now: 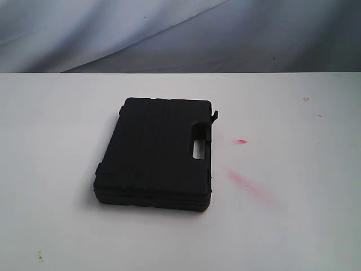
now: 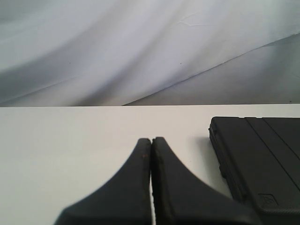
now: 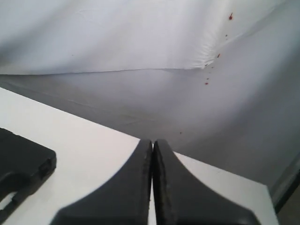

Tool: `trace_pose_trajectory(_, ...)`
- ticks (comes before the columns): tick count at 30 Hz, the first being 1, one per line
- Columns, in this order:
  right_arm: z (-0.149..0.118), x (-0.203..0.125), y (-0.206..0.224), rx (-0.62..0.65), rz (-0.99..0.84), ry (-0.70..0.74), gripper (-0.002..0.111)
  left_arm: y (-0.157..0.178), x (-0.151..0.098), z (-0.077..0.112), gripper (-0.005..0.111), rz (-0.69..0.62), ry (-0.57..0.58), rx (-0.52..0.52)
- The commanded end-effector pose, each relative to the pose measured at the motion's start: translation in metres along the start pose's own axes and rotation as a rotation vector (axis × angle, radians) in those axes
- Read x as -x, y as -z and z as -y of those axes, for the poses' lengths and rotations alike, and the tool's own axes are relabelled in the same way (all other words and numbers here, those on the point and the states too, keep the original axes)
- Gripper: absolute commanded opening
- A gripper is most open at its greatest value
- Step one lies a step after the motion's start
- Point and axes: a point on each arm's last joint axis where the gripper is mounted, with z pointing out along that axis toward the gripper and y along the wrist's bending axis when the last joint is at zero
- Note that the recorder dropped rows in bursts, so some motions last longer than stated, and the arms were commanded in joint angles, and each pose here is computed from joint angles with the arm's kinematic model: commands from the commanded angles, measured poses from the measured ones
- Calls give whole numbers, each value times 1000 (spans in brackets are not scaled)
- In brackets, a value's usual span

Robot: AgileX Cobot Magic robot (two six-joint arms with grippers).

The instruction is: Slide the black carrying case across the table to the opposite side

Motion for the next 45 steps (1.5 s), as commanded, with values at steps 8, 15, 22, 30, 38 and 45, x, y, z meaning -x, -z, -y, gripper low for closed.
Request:
trace_pose_trajectory(8, -9, 12, -78, 139, -261, -341, 0, 0, -1, 0, 0, -1, 7, -5)
trace_pose_trajectory(15, -29, 21, -125, 234, -381, -319, 0, 0, -1, 0, 0, -1, 7, -5)
trace_pose_trajectory(22, -34, 17, -151, 256, -579, -338, 0, 0, -1, 0, 0, -1, 7, -5)
trace_pose_trajectory(30, -56, 10, -175, 357, -886, -297, 0, 0, -1, 0, 0, -1, 7, -5)
trace_pose_trajectory(38, -96, -11, -204, 351, -1028, -205, 0, 0, -1, 0, 0, -1, 7, -5)
trace_pose_trajectory(45, -120, -26, -221, 300, -1055, -289, 0, 0, -1, 0, 0, -1, 7, -5)
